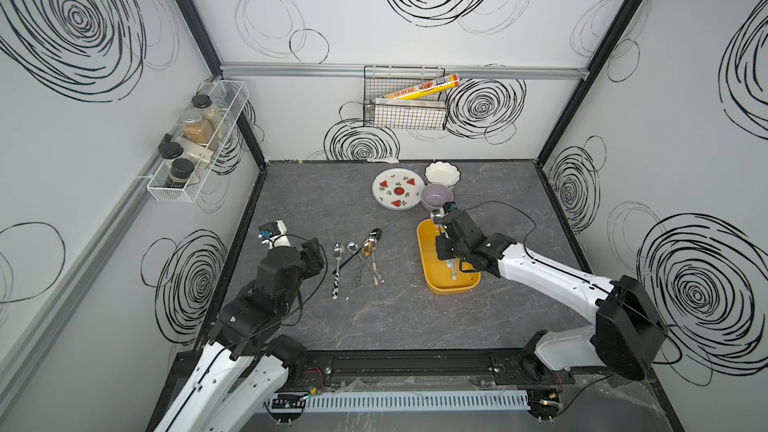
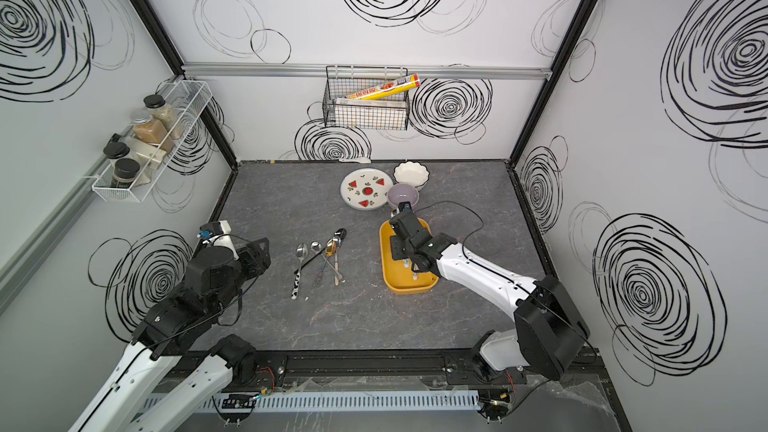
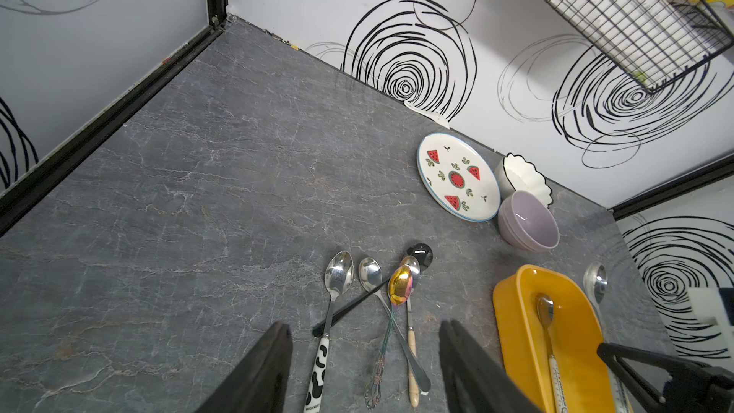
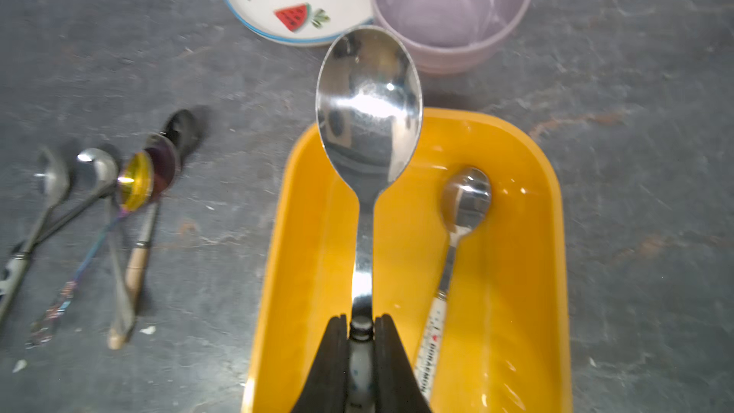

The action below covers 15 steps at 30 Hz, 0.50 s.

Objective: Put the spoon into the storage box
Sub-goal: Pick up the spoon from the center of the board, then place the spoon in the storage box.

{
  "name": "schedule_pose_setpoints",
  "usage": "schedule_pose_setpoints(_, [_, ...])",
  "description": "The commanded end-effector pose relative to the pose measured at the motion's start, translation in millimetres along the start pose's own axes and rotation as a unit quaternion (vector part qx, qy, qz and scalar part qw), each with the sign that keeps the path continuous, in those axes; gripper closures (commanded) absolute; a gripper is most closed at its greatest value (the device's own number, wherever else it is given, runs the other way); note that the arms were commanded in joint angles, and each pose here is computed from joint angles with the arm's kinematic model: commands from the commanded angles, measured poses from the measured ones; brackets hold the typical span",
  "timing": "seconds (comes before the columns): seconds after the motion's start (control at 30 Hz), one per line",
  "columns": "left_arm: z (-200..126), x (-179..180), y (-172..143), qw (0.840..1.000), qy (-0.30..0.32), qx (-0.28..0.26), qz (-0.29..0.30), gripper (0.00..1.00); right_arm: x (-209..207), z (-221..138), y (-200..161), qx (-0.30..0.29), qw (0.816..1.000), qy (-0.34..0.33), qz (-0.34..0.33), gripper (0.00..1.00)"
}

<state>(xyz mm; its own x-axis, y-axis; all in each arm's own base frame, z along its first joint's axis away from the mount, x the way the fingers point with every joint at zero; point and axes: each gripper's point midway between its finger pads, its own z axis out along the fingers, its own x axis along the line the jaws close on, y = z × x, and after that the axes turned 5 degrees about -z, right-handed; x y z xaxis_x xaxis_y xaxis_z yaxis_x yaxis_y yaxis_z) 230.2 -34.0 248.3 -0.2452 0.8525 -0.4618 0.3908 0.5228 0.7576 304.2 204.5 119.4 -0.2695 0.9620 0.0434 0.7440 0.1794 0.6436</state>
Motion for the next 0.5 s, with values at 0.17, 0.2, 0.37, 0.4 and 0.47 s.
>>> schedule_pose_setpoints(0.17, [5.1, -5.5, 1.9, 1.0, -0.009, -0.004, 0.005, 0.34, -11.3, 39.4, -23.2, 0.051, 0.999, 0.011, 0.0, 1.0])
schedule_pose_setpoints(0.2, [4.8, -5.5, 2.4, 1.0, -0.01, -0.005, 0.004, 0.34, -11.3, 44.7, -26.4, 0.059, 0.998, 0.014, 0.002, 1.0])
schedule_pose_setpoints(0.37, [4.9, -6.0, 1.9, 1.0, -0.011, -0.004, 0.005, 0.35, -8.3, 57.7, -35.2, 0.073, 0.997, 0.021, 0.001, 1.0])
schedule_pose_setpoints(0.4, [5.3, -5.8, 1.8, 1.0, -0.01, -0.004, 0.005, 0.34, -8.5, 59.4, -36.8, 0.075, 0.997, 0.02, 0.002, 1.0])
schedule_pose_setpoints(0.47, [5.9, -6.3, 1.4, 1.0, -0.011, -0.003, 0.005, 0.34, -9.3, 62.4, -40.3, 0.078, 0.997, 0.019, 0.004, 1.0])
